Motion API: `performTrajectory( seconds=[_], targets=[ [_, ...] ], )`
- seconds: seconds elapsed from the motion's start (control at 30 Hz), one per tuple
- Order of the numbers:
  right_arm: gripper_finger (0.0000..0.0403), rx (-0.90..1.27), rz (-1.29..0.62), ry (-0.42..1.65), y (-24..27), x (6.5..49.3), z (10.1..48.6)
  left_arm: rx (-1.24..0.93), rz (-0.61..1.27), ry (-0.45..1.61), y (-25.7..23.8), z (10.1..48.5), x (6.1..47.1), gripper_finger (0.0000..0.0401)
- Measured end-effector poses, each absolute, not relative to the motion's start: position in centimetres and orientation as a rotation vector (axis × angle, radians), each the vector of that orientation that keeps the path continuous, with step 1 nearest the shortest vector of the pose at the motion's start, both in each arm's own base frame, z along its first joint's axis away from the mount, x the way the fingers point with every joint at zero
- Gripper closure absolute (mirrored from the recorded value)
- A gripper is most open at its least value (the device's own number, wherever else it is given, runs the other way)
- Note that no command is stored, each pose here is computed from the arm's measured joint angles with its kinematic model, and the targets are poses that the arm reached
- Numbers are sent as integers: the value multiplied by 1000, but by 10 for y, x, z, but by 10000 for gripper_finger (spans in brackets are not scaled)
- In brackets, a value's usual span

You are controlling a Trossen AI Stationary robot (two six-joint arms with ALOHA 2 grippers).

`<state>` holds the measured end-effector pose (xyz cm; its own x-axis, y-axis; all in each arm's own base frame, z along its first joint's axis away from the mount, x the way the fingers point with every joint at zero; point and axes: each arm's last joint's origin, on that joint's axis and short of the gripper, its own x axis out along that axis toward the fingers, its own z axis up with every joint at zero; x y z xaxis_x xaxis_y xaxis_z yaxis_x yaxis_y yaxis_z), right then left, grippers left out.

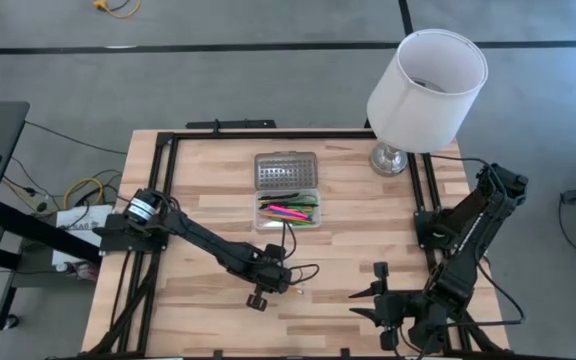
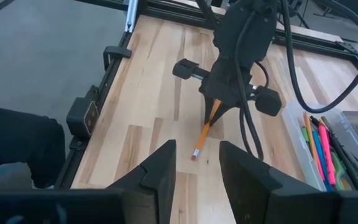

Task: Pick & place school supplies into a supply box
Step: Put the yellow pencil into the black supply box

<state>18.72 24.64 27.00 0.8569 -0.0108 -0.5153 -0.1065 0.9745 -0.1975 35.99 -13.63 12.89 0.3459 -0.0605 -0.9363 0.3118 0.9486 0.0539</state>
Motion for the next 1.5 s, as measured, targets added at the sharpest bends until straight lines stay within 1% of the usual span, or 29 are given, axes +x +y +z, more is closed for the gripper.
performTrajectory(
  seconds=[0.17,0.43,0.57,0.77,0.97,1.07,1.17,1.33,1.5],
  targets=[
    [285,-223,52,541,246,187,270,258,-211,1180,-137,136,366,384],
    [285,-224,51,543,246,188,270,366,-71,1190,-132,148,371,384],
    [285,-225,51,544,246,188,270,398,-18,1211,-125,155,374,384],
    [285,-232,52,544,246,188,270,450,84,1185,-107,166,384,383],
    [285,-246,50,554,245,187,269,520,241,1167,-67,177,398,383],
    [285,-248,49,555,245,187,269,513,341,1175,-39,179,402,383],
    [285,-254,49,559,244,187,268,489,390,1194,-12,179,404,383],
    [285,-265,46,567,244,186,268,360,383,1197,26,179,406,383],
    [285,-264,46,566,244,186,268,247,321,1197,44,178,406,381]
  ],
)
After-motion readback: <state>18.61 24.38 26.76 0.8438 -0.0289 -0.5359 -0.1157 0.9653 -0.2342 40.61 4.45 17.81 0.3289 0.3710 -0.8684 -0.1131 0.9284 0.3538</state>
